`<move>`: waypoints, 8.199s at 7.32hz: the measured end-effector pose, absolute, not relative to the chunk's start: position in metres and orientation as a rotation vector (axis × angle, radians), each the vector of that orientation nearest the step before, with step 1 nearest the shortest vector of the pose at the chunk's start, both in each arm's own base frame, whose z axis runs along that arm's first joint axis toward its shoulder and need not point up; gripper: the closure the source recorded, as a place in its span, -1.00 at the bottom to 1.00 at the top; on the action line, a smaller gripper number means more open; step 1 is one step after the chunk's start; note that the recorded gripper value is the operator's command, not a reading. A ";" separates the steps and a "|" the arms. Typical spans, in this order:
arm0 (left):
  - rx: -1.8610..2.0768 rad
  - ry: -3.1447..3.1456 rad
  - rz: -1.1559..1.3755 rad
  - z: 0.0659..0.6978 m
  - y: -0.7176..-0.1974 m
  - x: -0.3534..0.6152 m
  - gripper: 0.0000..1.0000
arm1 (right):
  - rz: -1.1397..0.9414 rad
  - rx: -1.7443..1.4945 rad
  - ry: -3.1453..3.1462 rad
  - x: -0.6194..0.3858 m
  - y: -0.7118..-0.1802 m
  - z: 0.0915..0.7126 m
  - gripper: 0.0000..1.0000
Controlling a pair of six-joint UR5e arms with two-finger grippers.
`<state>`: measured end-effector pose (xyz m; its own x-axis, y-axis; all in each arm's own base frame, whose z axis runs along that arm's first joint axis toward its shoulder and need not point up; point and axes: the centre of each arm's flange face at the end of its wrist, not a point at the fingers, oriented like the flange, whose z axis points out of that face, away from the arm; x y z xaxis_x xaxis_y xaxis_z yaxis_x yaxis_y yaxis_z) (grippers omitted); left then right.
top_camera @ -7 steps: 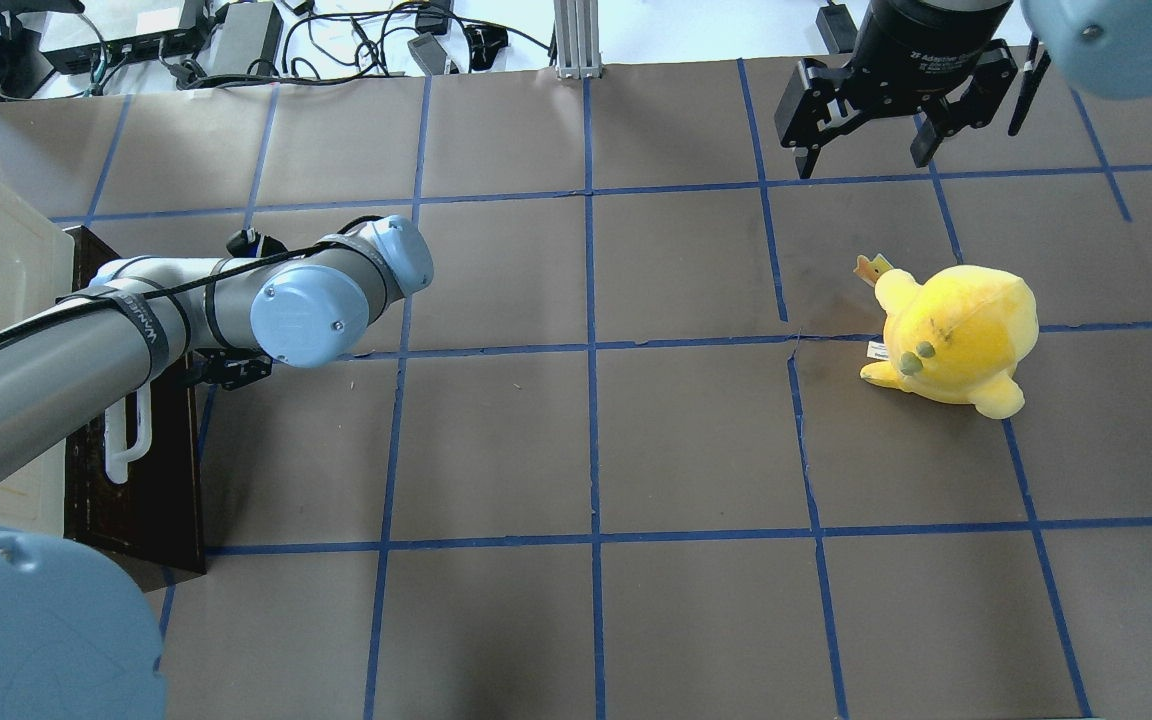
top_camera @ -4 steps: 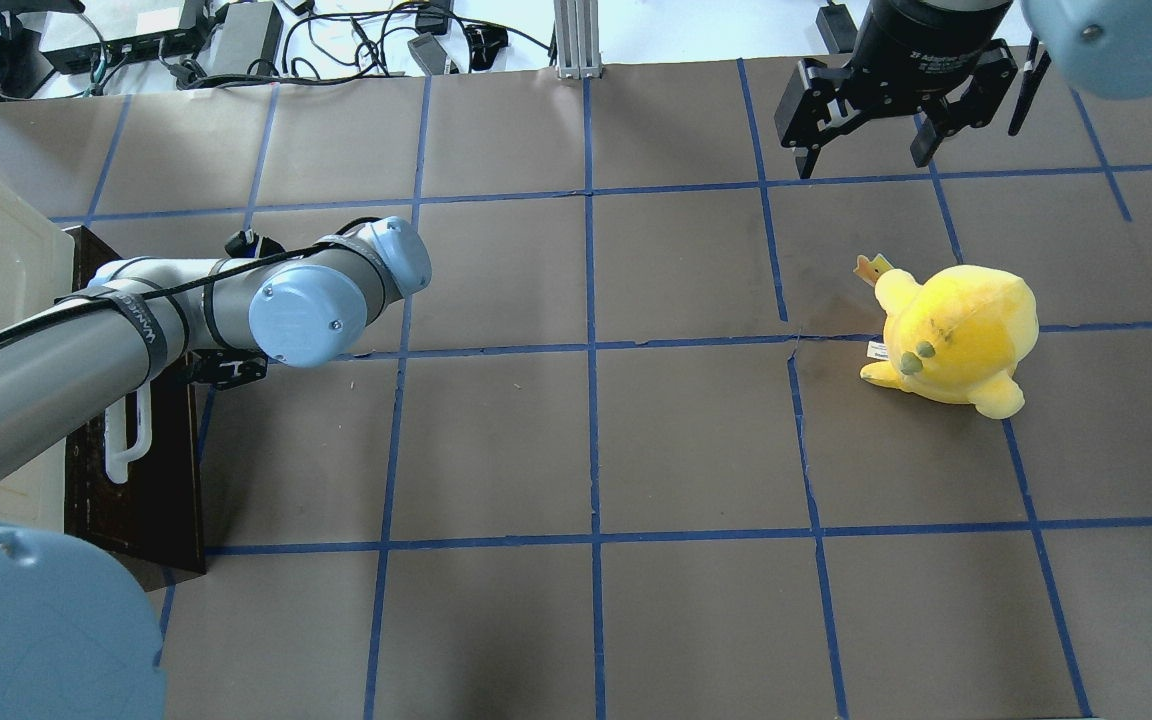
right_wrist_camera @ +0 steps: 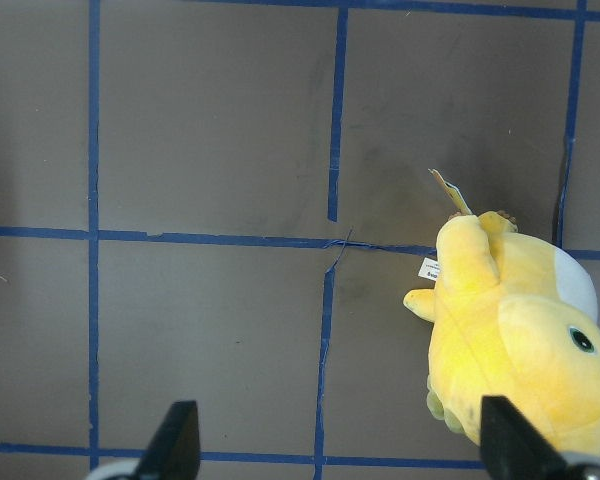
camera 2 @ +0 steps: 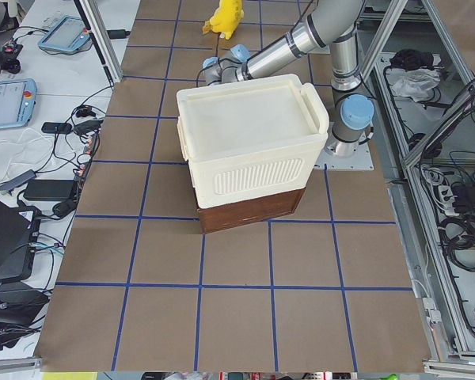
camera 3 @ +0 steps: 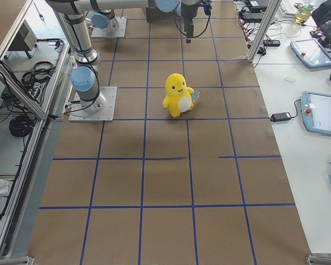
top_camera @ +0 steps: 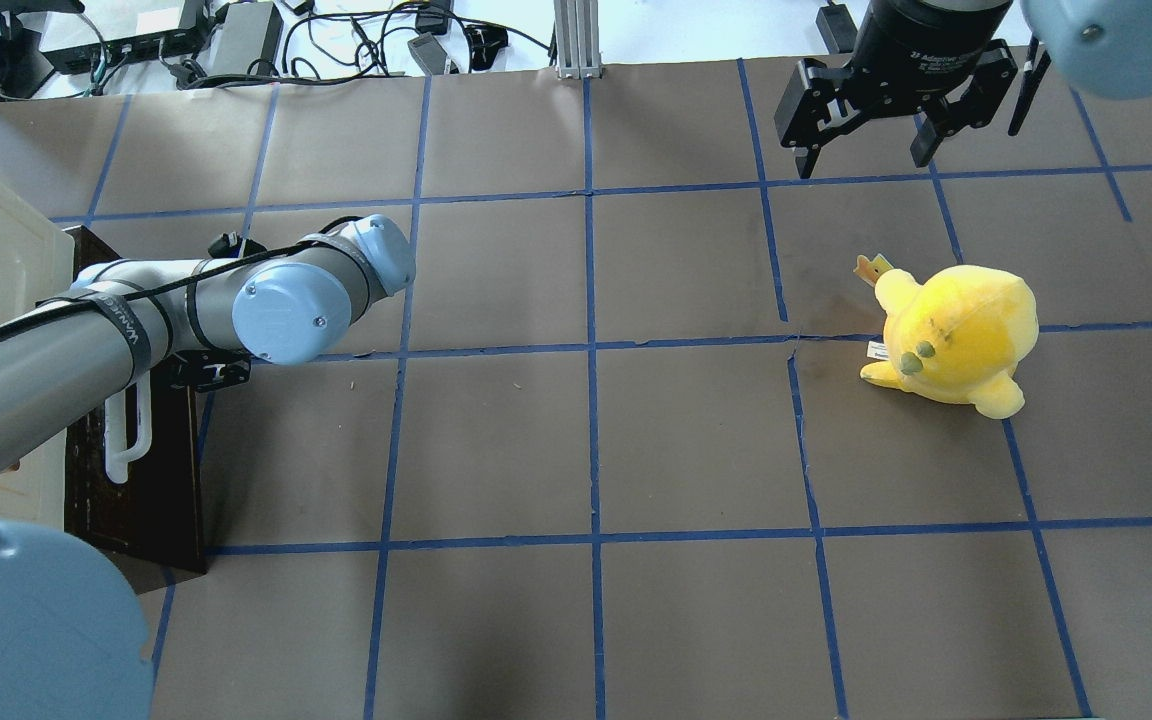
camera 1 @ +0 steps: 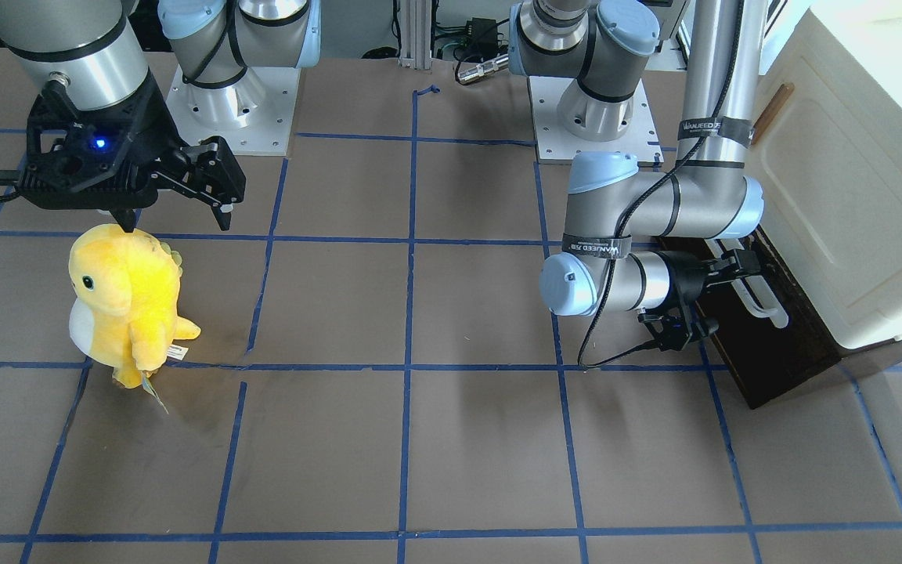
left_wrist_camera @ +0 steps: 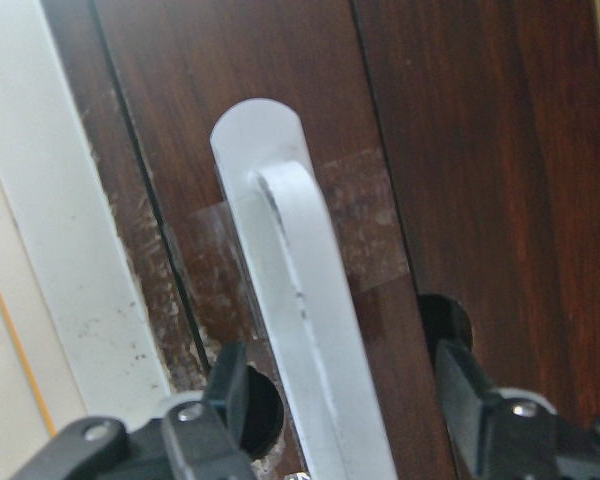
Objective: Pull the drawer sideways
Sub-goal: 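Close the left gripper on the white drawer handle, then hold the handle firmly with the left gripper, adjusting grip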
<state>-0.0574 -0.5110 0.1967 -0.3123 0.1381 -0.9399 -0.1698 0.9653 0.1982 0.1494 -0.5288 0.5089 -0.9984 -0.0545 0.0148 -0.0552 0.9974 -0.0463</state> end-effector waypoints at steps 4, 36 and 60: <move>-0.027 1.865 0.304 0.197 -0.512 -0.057 0.02 | 0.073 0.086 -3.126 0.149 -0.529 0.509 -1.00; -0.038 1.897 0.270 0.201 -0.524 -0.075 0.39 | 0.073 0.086 -3.126 0.149 -0.529 0.509 -1.00; -0.019 1.908 0.306 0.203 -0.514 -0.074 0.32 | 0.073 0.086 -3.126 0.149 -0.529 0.509 -1.00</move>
<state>-0.0740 -0.5144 0.2026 -0.3541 0.1346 -0.9255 -0.1613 0.9660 0.2022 0.1494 -0.5288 0.5089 -0.9984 -0.0548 0.0148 -0.0555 0.9974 -0.0463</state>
